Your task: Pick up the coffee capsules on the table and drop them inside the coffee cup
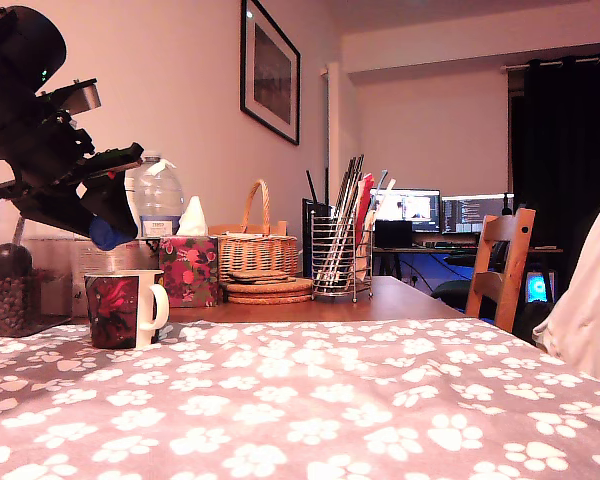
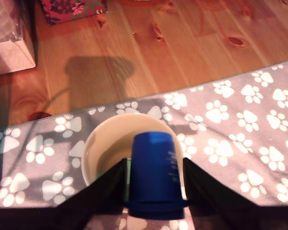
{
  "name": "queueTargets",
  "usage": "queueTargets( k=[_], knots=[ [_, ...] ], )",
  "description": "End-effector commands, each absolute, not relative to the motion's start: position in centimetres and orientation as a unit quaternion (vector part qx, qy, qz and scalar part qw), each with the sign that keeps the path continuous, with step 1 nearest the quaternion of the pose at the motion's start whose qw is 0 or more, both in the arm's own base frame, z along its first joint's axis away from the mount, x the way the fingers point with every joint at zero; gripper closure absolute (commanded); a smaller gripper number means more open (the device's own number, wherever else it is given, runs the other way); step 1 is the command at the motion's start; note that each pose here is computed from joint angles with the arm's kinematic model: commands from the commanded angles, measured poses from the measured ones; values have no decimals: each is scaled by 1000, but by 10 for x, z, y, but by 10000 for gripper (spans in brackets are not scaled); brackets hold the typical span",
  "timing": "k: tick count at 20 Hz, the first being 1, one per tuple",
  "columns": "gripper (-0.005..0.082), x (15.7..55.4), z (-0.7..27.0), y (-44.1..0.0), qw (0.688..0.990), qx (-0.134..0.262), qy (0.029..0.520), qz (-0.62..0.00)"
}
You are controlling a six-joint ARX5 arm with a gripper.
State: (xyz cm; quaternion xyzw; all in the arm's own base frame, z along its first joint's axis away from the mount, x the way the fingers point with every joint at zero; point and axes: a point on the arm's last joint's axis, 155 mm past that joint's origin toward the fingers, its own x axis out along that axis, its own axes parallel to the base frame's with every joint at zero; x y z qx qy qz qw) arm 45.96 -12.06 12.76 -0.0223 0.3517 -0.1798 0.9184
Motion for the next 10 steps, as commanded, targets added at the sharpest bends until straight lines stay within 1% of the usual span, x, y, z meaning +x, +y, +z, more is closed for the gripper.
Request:
queueTargets(
  k=[1, 3, 5, 10],
  knots=[
    [624, 458, 127, -122, 918, -28, 353, -179],
    [624, 460, 132, -122, 917, -34, 357, -176],
    [624, 461, 131, -122, 911, -34, 371, -174],
    [624, 468, 120, -123, 896, -35, 408, -171]
  ],
)
